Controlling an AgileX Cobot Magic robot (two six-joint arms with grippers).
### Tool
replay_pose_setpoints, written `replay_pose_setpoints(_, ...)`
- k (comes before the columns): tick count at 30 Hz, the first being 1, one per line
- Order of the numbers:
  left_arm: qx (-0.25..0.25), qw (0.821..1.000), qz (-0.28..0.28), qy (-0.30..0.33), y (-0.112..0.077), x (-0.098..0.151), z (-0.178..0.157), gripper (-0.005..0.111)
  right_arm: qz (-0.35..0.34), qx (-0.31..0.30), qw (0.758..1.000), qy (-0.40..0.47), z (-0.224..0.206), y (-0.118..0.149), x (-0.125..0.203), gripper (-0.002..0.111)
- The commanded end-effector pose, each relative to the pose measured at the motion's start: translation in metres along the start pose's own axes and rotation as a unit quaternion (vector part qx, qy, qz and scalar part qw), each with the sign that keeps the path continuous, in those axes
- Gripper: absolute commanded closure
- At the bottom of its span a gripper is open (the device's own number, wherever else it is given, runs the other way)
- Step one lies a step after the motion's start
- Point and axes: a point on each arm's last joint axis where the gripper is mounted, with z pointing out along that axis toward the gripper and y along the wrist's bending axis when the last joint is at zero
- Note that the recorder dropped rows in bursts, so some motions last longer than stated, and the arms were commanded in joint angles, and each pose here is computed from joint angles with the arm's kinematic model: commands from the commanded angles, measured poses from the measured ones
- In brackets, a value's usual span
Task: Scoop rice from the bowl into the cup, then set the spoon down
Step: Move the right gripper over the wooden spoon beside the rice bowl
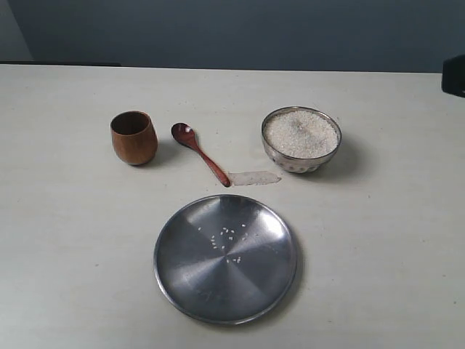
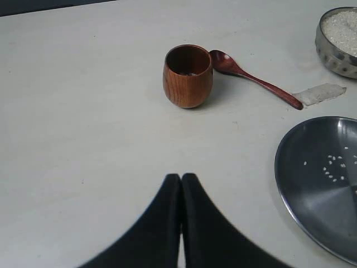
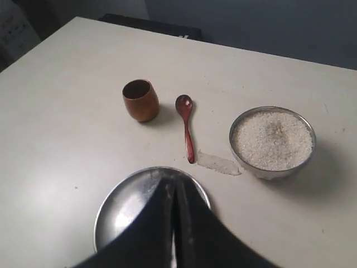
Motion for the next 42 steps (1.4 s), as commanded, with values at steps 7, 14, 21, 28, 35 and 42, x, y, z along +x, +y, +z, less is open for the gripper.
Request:
replay_pose_setpoints(7,0.003,1.0,0.002,-0.002,-0.001,-0.002,-0.001,0.106,0.074,-0.001,0.997,-0.005,0.036,-0.01,-0.002,0.109)
replay_pose_setpoints(14,0.003,1.0,0.002,-0.002,-0.001,-0.002,-0.001,0.106,-0.037,-0.079,0.995,0.044,0.074,0.005,0.007,0.109)
replay_pose_setpoints(21,0.003,1.0,0.002,-0.002,-0.001,-0.002,-0.001,0.106,-0.111,-0.071,0.989,0.062,0.111,0.013,0.012,0.109)
replay_pose_setpoints(28,0.003,1.0,0.002,-0.002,-0.001,-0.002,-0.001,0.106,-0.21,-0.045,0.974,0.078,0.143,0.02,0.021,0.109)
replay_pose_setpoints(35,0.003,1.0,0.002,-0.002,-0.001,-0.002,-0.001,0.106,-0.191,-0.018,0.981,0.034,0.163,0.022,0.017,0.109)
replay_pose_setpoints(42,0.003,1.0,0.002,-0.002,-0.001,-0.002,-0.001,0.106,-0.121,-0.026,0.99,-0.062,0.175,0.026,0.003,0.109)
